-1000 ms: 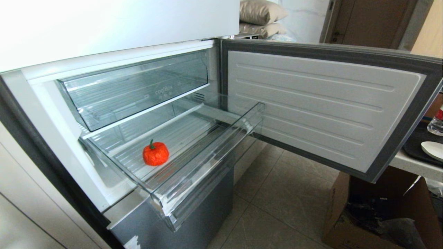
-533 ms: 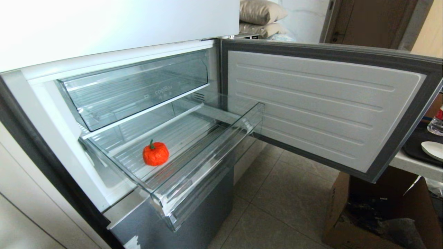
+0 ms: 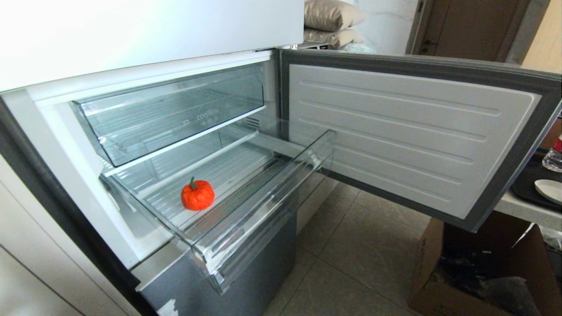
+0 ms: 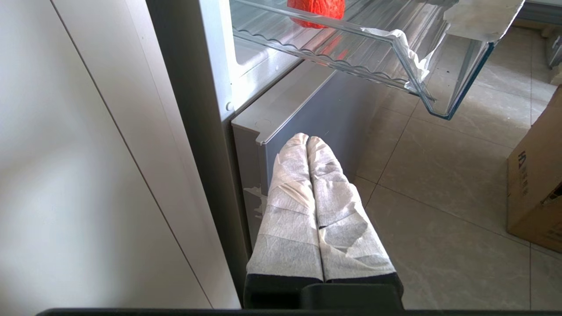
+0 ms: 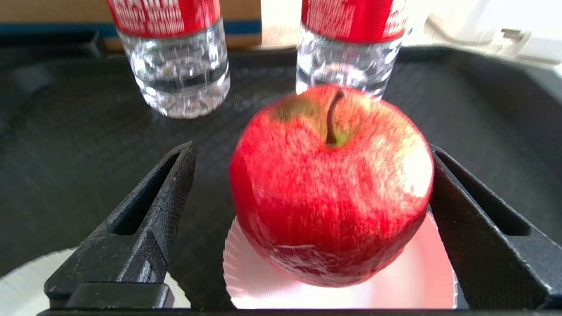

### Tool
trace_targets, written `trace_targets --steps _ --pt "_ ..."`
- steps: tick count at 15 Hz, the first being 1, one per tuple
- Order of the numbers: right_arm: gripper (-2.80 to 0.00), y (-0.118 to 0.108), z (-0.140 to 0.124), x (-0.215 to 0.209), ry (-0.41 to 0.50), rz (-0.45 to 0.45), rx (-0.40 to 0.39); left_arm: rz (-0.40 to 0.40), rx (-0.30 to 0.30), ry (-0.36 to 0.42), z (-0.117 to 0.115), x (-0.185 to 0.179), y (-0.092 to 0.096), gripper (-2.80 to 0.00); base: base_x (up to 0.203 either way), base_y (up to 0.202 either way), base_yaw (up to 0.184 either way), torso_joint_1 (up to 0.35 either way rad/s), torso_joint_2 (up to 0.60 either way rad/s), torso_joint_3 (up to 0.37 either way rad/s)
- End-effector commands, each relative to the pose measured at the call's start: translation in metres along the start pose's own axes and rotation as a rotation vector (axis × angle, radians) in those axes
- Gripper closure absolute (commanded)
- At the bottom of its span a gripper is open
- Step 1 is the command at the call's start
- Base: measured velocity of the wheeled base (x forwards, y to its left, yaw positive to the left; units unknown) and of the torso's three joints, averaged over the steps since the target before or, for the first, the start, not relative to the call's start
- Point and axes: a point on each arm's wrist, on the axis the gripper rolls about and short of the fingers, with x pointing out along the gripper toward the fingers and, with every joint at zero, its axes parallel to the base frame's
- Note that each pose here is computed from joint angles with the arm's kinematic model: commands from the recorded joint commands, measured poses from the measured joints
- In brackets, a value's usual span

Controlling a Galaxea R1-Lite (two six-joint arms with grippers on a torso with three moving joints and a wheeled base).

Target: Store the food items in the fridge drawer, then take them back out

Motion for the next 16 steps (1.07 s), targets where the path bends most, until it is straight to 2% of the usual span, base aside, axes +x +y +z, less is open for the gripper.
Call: trace_targets --steps 1,12,13,16 --pt "-2.8 -0.0003 -0.0062 0.0018 0.01 0.001 0.0 0.0 0.0 0.0 0.0 0.0 0.0 0.0 0.0 0.0 0.0 0.0 0.0 0.0" --pt "-2.8 -0.0001 -0.0004 -0.0008 0.001 0.002 -0.002 0.0 0.0 0.0 0.0 0.0 0.0 0.0 0.0 0.0 0.0 0.0 0.0 0.0" --pt "0.0 -0.0001 -0.0004 -0.0008 0.001 0.002 -0.002 0.0 0.0 0.0 0.0 0.0 0.0 0.0 0.0 0.0 0.0 0.0 0.0 0.0" --pt "0.0 -0.0001 -0.0005 -0.0003 0.0 0.002 -0.001 0.0 0.0 0.0 0.0 0.0 0.0 0.0 0.0 0.0 0.0 0.0 0.0 0.0"
